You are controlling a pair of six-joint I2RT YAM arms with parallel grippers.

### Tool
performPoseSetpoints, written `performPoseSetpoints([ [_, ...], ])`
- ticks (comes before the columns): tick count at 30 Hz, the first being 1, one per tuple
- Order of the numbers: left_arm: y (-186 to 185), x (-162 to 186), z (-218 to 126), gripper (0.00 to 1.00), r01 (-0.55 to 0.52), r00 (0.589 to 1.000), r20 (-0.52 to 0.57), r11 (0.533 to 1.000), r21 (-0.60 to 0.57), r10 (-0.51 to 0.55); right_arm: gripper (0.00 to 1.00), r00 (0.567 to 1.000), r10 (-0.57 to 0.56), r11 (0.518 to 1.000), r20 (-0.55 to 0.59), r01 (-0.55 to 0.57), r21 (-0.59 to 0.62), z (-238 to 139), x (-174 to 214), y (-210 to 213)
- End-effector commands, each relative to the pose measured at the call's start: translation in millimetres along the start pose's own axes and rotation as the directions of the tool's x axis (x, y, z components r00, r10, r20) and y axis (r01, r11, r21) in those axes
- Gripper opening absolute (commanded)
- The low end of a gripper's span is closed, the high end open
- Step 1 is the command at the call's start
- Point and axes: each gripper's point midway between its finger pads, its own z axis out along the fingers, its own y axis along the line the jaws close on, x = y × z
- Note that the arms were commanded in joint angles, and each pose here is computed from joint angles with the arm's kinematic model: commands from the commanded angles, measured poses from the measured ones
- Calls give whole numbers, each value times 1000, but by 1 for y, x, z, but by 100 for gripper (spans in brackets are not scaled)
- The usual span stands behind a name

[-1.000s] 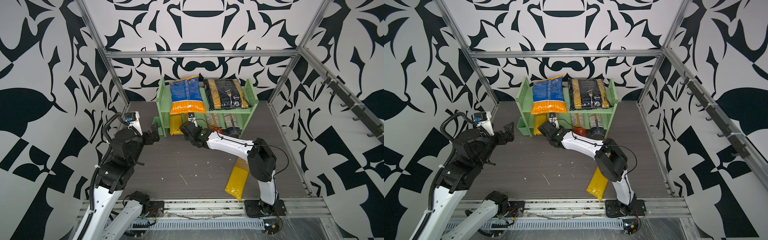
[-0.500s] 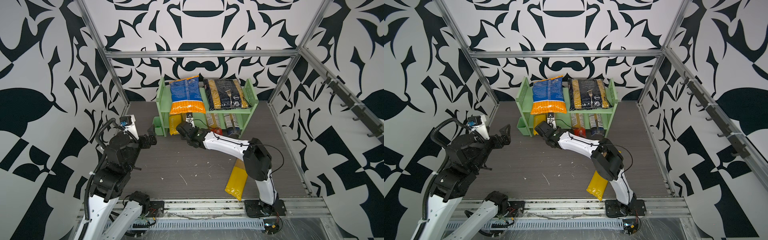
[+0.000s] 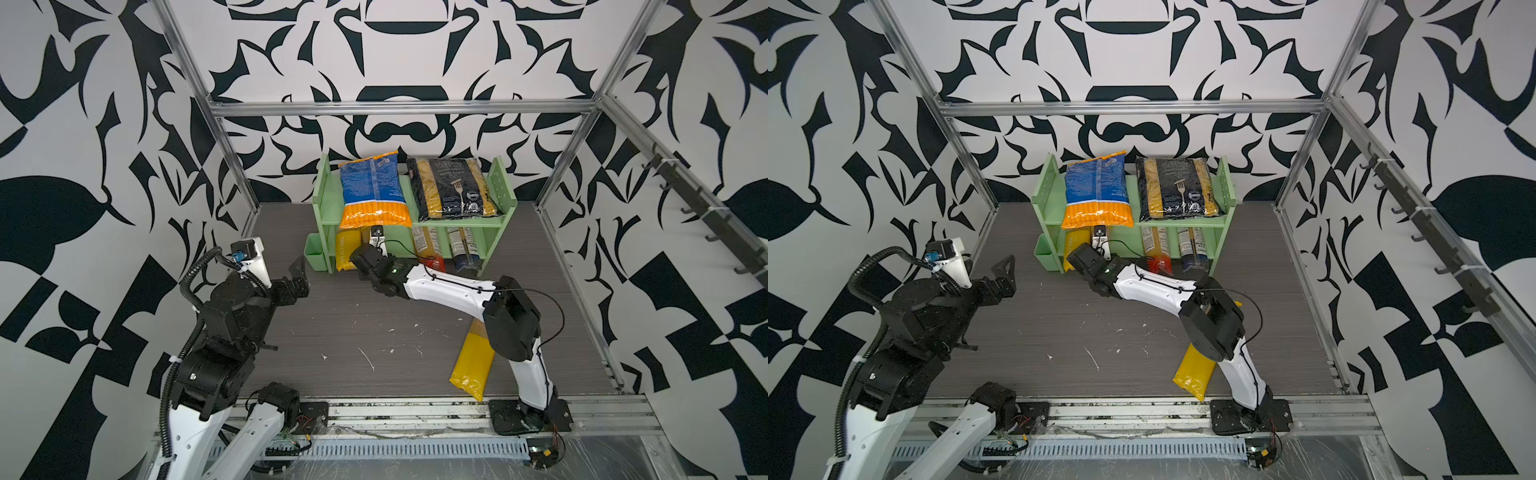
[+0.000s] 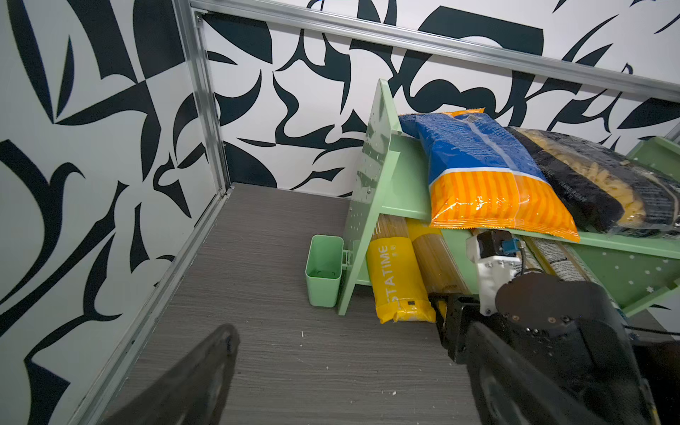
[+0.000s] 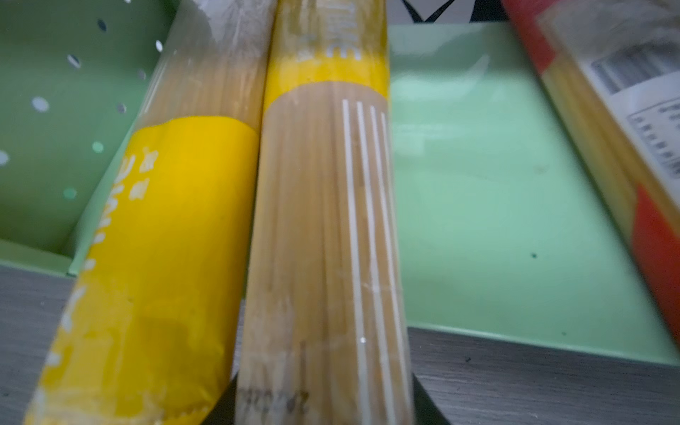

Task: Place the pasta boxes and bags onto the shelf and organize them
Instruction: 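Stand the pack beside the other yellow pack and open the right gripper, then withdraw the right gripper while the left gripper swings toward the last pack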

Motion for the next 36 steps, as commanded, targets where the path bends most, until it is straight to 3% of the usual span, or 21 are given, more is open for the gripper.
performPoseSetpoints([
  [1,0,7,3,99,13,999,-30,1000,-2,-13,63,995,-76,990,-71,67,-121,-26,23,25],
  [5,-5,6,8,99,26,999,-32,1000,17,-25,65,993,-90,990,-73,81,-118,-34,23,18],
  [6,-7,6,10,99,27,999,-35,999,24,-27,81,993,-93,990,-75,84,-114,-35,22,16],
  [7,-9,6,12,99,29,999,-38,999,31,-28,85,993,-93,990,-72,85,-115,-38,21,15],
  [24,-39,14,41,99,111,988,-118,984,138,-94,87,988,-104,994,-115,97,-59,-89,39,-37],
  [32,-68,36,63,99,236,957,-226,943,235,-184,87,993,-19,998,-112,25,52,-137,65,-103],
  [36,-98,47,70,99,221,955,-259,931,289,-146,88,995,31,992,-95,-19,123,-164,75,-146],
])
